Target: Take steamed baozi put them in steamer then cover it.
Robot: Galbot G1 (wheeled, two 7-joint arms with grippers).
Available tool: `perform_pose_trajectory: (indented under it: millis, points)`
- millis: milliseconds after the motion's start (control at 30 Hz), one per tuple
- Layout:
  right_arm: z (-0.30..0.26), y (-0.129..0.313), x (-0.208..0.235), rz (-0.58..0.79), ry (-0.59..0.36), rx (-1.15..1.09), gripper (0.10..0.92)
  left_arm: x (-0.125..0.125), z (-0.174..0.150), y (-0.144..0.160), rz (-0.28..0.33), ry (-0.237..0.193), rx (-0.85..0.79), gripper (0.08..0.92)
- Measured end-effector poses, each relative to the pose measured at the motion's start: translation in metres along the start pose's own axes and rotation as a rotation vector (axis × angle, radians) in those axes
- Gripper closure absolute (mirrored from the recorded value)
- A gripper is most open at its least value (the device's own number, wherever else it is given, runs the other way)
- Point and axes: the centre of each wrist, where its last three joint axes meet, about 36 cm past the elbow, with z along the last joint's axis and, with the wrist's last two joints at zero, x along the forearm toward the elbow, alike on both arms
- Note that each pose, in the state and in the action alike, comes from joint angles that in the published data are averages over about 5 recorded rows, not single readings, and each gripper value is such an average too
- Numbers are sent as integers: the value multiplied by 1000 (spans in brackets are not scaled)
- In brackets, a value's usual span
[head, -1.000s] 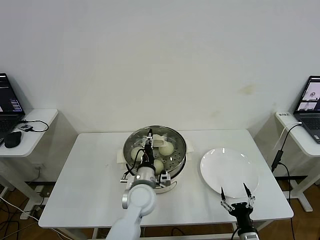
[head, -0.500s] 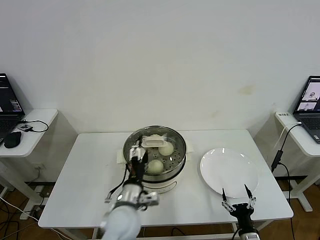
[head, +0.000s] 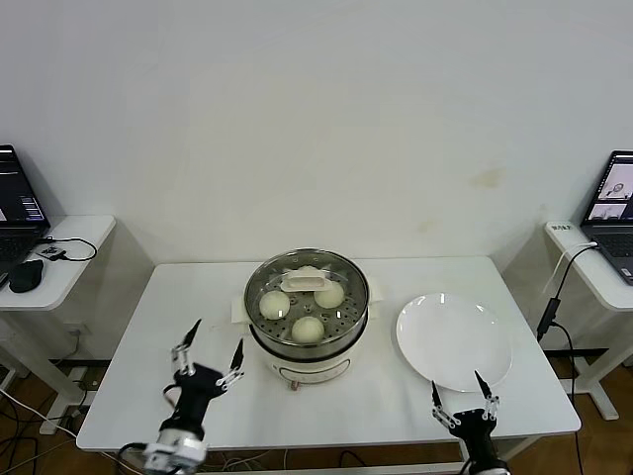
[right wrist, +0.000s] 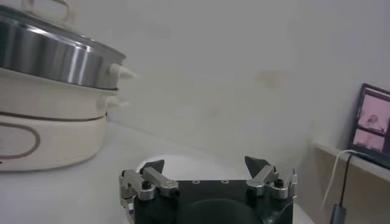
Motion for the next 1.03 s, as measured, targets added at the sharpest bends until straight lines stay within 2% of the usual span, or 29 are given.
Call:
perform_pose_trajectory:
  millis: [200,400,667,1033]
  points:
    - [-9,-4,15,-58,9,-28,200,25,26,6,-45,60,253,177]
    - [-17,0,30,-105,20,-56,199,38,48,10,-100,78,391,177]
    - [-30,11,43,-161,37,-97,200,57,68,10,-131,108,486,177]
    - [-46,25,46,-179,79,-213,199,73,77,6,-139,147,562,177]
